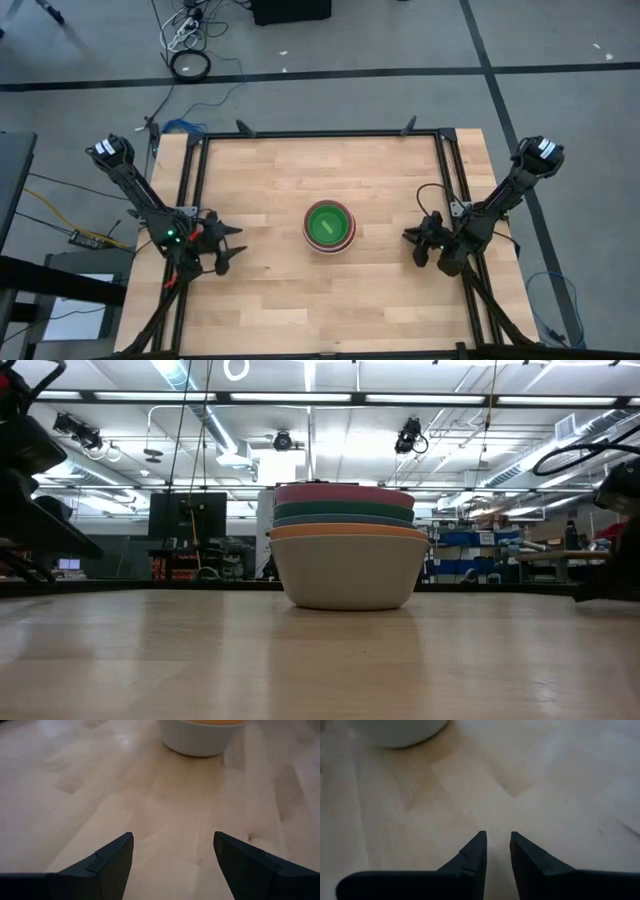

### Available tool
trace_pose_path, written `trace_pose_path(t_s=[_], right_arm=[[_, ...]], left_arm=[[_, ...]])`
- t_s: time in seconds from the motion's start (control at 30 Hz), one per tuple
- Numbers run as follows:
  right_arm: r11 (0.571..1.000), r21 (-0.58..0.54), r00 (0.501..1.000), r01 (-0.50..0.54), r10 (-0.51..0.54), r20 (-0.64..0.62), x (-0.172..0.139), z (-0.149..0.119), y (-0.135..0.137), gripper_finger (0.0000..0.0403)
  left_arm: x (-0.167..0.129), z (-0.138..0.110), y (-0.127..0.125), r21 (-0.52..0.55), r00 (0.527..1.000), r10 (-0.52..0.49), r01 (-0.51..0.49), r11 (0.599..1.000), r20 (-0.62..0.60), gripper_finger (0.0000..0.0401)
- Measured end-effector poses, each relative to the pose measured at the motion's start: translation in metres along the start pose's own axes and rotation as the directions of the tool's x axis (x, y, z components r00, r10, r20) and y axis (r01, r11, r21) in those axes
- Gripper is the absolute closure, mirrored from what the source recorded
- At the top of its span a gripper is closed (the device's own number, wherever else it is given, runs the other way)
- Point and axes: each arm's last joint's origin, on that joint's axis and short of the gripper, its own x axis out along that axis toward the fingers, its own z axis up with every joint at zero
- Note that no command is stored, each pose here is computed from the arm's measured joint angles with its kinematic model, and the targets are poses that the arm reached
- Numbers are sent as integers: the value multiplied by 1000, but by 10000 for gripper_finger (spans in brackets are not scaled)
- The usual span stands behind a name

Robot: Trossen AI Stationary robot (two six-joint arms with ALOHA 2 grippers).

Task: Nest bowls inside each other
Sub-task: Return to Home Position

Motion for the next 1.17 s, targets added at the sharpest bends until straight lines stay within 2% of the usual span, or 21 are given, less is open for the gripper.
trace_pose_path(t_s=[0.23,1.17], right_arm=[[1000,2,997,-21,21,-78,0,-2,1,328],[1000,2,998,-18,18,-65,0,-2,1,328]], left_arm=[[0,2,-4,-44,1000,-27,27,999,11,117],[0,3,-6,-62,999,-37,38,997,18,117]])
